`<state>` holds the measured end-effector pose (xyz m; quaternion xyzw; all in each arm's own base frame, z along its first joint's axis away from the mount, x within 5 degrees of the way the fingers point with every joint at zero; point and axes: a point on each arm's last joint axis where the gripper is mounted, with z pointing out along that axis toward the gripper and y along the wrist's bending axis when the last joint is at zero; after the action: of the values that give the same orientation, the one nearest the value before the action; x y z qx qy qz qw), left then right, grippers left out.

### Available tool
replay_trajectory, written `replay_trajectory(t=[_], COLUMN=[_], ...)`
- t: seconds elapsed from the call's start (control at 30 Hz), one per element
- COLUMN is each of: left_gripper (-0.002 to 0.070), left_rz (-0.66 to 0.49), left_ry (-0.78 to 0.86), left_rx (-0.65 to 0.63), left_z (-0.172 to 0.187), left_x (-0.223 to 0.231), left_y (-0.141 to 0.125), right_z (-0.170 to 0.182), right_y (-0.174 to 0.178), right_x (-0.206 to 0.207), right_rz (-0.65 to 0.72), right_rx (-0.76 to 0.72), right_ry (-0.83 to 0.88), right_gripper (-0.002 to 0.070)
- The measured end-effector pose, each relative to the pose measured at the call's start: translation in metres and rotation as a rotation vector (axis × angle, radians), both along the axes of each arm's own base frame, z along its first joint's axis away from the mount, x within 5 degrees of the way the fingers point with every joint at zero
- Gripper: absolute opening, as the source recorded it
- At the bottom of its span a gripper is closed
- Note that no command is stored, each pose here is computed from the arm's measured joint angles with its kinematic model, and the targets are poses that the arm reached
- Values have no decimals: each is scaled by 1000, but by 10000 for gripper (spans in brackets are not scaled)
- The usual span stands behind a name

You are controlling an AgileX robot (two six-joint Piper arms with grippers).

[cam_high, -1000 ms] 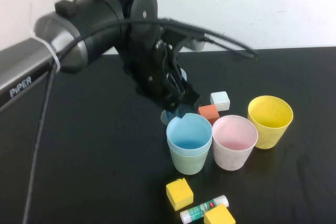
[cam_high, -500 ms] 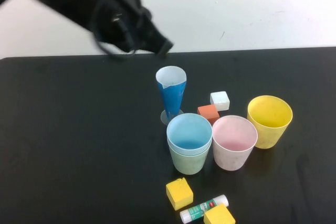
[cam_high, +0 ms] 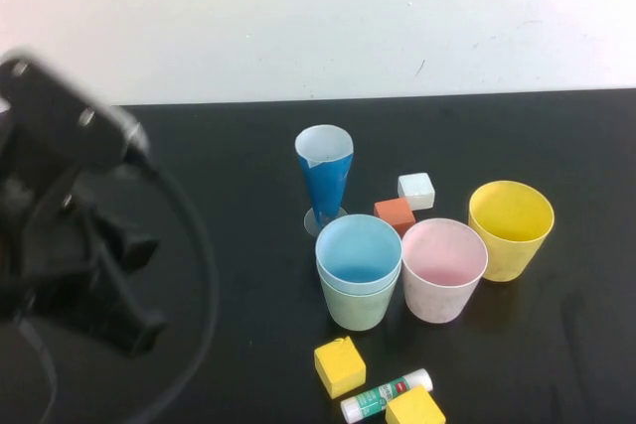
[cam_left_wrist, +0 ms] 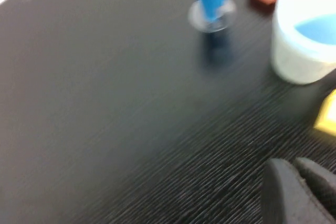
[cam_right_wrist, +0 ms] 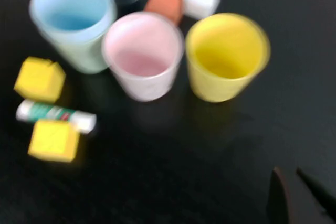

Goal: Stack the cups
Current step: Pick up the yellow cup

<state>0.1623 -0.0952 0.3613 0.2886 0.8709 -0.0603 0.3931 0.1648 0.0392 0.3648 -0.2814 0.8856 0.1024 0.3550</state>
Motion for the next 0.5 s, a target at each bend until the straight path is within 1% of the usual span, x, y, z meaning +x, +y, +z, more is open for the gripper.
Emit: replay_trajectory(t=[0.1, 0.2, 0.3, 0.37, 0.5], left_gripper=[1, 1, 1, 1, 1], left_rz=[29, 62, 76, 80, 83], left_ry=[-31, -56, -71, -72, -71], left_rx=[17, 30, 32, 33, 39], left_z=[-7, -10, -10, -11, -11], left_x=[-9, -14, -15, -15, -15], left_y=[10, 17, 20, 21, 21], right_z=[-6, -16, -26, -34, -52], right_y=[16, 36, 56, 69, 87], right_x=[28, 61, 91, 109, 144], right_rz=[111, 200, 241, 257, 258], right_rx=[-59, -172, -278, -323, -355], right_ry=[112, 234, 311, 344, 390], right_gripper=[-1, -1, -1, -1, 1])
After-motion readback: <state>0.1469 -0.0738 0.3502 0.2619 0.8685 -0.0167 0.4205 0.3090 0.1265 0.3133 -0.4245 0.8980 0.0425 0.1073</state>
